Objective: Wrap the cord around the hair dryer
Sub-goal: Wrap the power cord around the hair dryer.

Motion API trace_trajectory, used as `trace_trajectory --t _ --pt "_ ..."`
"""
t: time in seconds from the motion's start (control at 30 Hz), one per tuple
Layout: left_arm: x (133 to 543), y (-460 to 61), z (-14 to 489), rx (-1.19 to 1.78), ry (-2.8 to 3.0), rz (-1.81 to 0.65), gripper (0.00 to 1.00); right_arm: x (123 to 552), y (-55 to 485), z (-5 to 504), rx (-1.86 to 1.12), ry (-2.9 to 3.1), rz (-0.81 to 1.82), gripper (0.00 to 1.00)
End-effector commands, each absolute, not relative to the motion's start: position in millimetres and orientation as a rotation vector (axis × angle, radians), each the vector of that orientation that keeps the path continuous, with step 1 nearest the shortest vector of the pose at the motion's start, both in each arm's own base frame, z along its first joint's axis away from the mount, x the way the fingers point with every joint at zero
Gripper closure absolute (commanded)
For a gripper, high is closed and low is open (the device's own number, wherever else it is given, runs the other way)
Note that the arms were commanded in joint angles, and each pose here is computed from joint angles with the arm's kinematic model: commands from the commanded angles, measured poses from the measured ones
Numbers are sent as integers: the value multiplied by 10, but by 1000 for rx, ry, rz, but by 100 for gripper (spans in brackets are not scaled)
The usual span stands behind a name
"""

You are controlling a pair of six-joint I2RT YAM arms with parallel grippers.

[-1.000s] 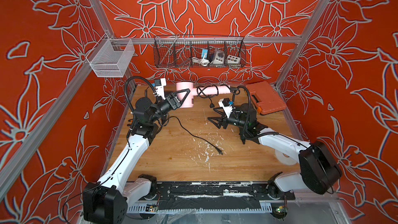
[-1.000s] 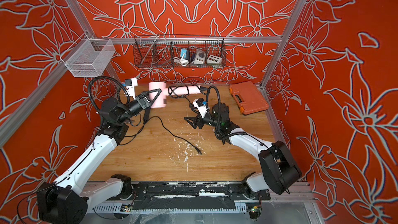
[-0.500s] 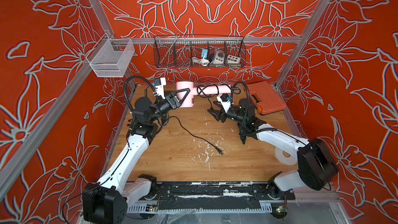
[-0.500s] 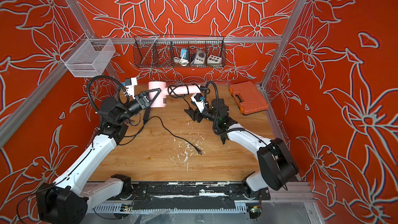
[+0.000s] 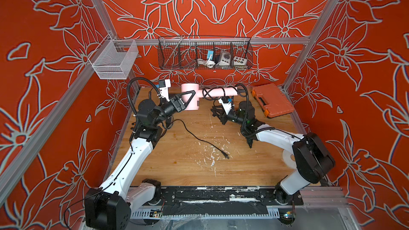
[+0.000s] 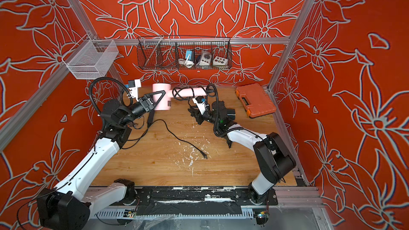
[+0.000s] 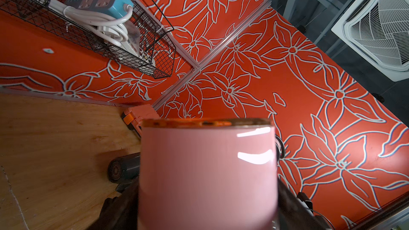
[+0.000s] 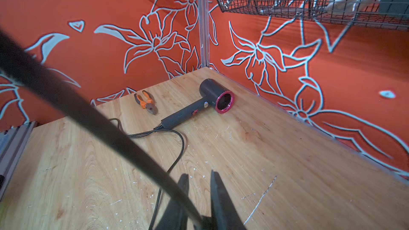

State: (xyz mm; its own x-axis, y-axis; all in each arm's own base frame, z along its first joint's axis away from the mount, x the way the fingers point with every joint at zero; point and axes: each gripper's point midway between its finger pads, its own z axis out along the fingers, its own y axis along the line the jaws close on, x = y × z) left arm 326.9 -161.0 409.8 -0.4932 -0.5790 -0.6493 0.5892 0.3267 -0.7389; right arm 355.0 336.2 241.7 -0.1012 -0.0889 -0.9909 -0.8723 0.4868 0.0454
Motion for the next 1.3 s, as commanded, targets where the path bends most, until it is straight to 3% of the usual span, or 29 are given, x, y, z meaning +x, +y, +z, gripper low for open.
trace_trajectory --t 0.0,0.1,0.5,0.87,1.07,1.27 --pt "3104 -1570 4556 90 1403 -1400 100 3579 3366 2618 -834 1484 826 89" --pt "3120 -1563 4554 83 1403 -1395 100 3577 3360 2564 -829 1503 831 100" --pt "3349 -1359 4378 -103 1391 -1318 100 3031 3229 2202 -785 1615 861 100" --pt "3485 -1214 4013 -190 1490 -1152 100 2175 3485 1821 -1174 1854 592 100" --pt "3478 -1199 3746 -115 1649 -974 100 1819 3354 1964 -1309 1917 399 100" --pt "3475 -1233 3501 -41 1770 -887 100 1739 3120 2387 -1362 1946 249 100"
